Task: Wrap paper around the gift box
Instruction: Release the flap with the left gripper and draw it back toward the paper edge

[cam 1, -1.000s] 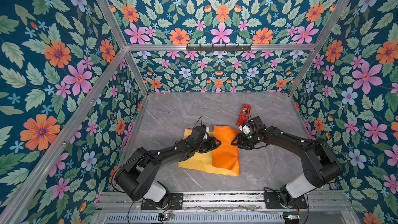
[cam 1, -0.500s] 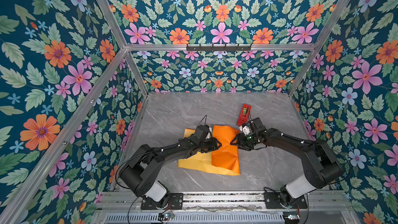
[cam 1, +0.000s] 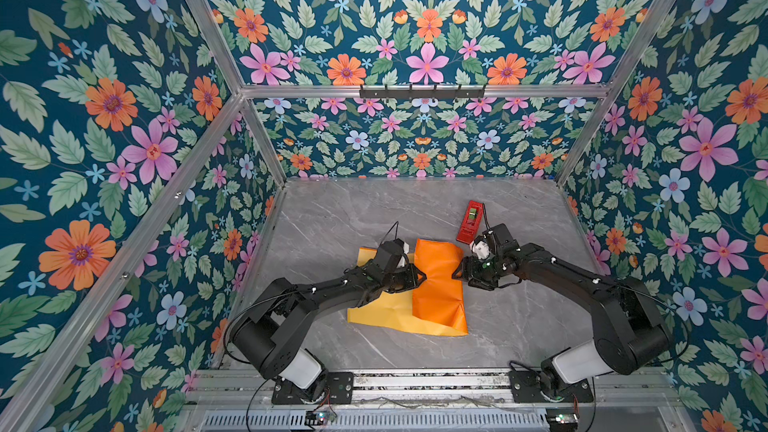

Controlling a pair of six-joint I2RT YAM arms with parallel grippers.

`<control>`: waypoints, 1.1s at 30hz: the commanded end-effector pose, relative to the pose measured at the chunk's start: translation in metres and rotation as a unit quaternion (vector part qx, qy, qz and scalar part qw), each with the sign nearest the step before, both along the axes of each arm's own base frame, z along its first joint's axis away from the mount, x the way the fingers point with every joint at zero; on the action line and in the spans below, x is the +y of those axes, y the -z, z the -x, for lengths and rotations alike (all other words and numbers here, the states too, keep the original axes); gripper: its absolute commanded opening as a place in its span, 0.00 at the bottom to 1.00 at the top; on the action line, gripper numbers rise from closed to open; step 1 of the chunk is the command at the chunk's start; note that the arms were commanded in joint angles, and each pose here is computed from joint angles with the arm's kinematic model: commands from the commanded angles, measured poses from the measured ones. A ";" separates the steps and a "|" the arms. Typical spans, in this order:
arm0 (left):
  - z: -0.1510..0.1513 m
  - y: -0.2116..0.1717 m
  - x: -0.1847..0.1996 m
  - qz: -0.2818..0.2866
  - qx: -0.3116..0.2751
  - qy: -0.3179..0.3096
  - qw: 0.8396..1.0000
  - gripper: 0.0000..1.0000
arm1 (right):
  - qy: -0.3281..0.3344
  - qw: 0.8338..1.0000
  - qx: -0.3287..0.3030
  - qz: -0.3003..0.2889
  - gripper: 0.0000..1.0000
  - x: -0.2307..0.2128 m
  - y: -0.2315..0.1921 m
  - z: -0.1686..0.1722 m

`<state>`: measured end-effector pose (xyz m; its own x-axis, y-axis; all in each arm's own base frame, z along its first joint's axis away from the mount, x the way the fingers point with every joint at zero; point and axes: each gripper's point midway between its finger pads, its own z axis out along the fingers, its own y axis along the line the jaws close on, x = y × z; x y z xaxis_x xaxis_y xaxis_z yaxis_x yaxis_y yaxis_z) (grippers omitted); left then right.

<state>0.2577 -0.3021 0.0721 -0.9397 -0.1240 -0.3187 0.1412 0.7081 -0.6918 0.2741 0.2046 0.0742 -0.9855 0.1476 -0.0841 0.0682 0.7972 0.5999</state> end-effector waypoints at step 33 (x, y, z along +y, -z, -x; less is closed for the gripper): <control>-0.027 -0.019 0.163 -0.098 -0.036 -0.181 0.978 0.75 | 0.014 0.994 0.076 0.081 0.64 -0.031 0.060 0.030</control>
<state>0.2933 -0.1735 0.1079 -0.8208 -0.3650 -0.4394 -0.0312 0.7967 -0.6035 0.2720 0.2125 0.0524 -0.9905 0.1279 -0.0505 0.0633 0.7502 0.6582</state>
